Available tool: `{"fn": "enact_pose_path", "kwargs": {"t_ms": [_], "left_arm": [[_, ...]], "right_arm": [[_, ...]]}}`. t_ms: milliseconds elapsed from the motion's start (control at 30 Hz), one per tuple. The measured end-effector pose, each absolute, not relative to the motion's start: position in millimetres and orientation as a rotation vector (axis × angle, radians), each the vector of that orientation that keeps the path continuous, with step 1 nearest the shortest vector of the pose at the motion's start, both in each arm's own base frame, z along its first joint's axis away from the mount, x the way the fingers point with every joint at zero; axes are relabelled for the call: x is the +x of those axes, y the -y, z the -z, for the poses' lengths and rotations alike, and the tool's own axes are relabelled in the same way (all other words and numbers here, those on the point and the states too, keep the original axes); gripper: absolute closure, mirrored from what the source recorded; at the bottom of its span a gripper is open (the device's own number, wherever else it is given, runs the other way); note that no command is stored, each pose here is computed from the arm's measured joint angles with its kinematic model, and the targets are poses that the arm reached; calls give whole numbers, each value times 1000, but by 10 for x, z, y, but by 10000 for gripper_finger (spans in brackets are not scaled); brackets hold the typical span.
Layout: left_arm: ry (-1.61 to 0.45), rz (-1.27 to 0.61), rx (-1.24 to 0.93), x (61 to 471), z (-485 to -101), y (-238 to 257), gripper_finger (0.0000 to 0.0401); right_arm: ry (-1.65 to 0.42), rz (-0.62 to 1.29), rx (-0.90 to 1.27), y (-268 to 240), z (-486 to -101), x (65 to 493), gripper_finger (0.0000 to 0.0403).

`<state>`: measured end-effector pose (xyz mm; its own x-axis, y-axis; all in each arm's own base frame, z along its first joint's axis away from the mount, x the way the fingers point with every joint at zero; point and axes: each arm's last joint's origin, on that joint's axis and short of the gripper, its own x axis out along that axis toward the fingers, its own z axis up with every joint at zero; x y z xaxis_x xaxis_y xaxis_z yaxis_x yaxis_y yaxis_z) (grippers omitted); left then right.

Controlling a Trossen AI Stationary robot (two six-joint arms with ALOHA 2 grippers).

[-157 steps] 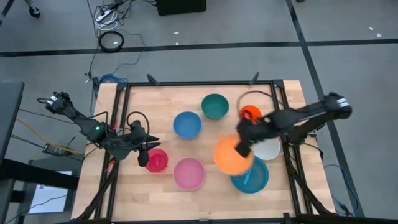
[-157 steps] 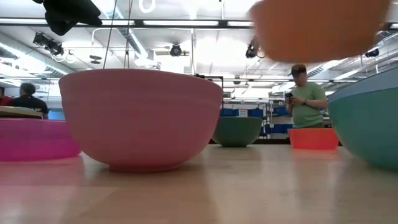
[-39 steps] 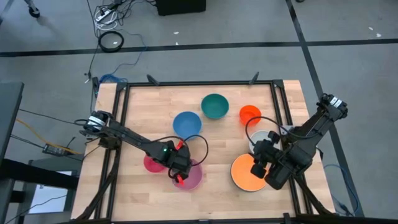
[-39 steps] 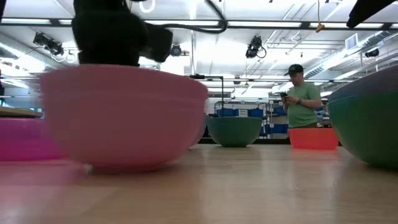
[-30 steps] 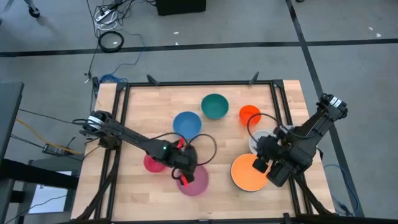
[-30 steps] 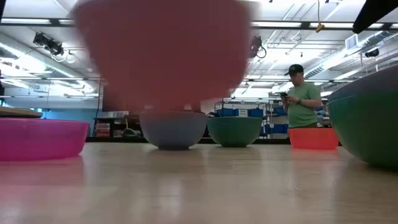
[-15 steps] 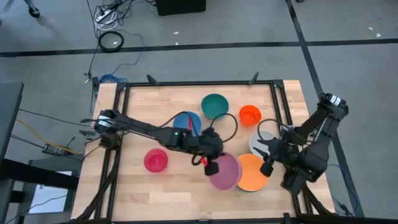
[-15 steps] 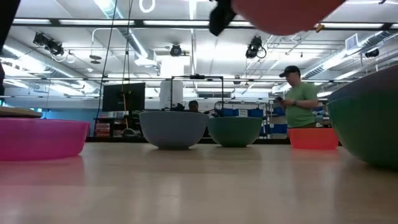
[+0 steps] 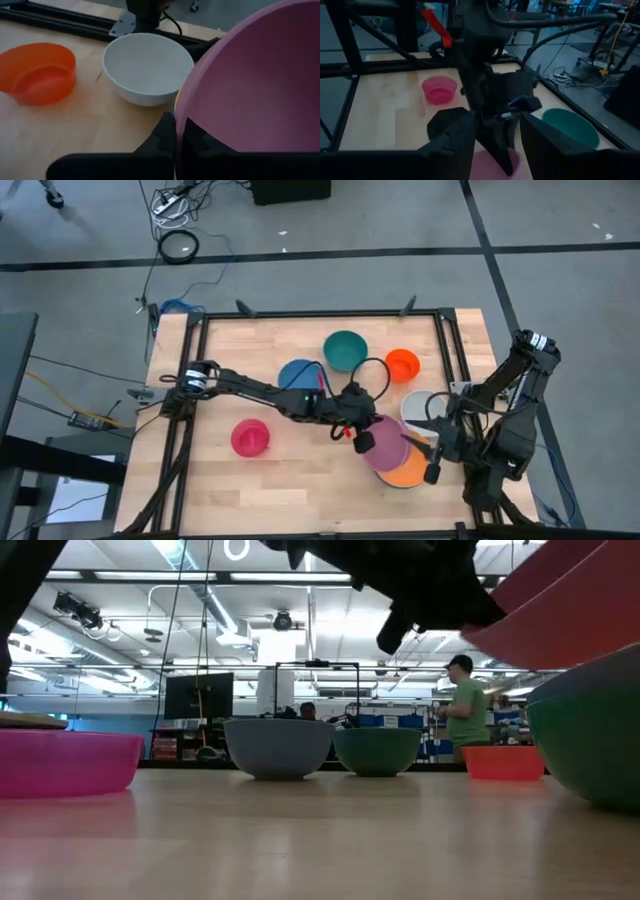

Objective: Nest bowls inside each other
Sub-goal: Stack the pink bowl on top of the orange bowl

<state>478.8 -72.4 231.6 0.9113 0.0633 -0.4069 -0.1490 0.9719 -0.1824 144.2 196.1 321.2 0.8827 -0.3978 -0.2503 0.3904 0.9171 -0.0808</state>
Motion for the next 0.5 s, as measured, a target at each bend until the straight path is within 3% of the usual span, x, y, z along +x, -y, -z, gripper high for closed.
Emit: {"fn": "enact_pose_path", "kwargs": {"t_ms": [133,500], "left_arm": [[-368,-108,-249,4841,-2272,733,393],[-384,-61,-286,4839,-2257,769,322]], "right_arm": [[-263,409,-30,-1972,-3223,1468,259],[-292,407,-12,-1959,-3217,1507,259]]}}
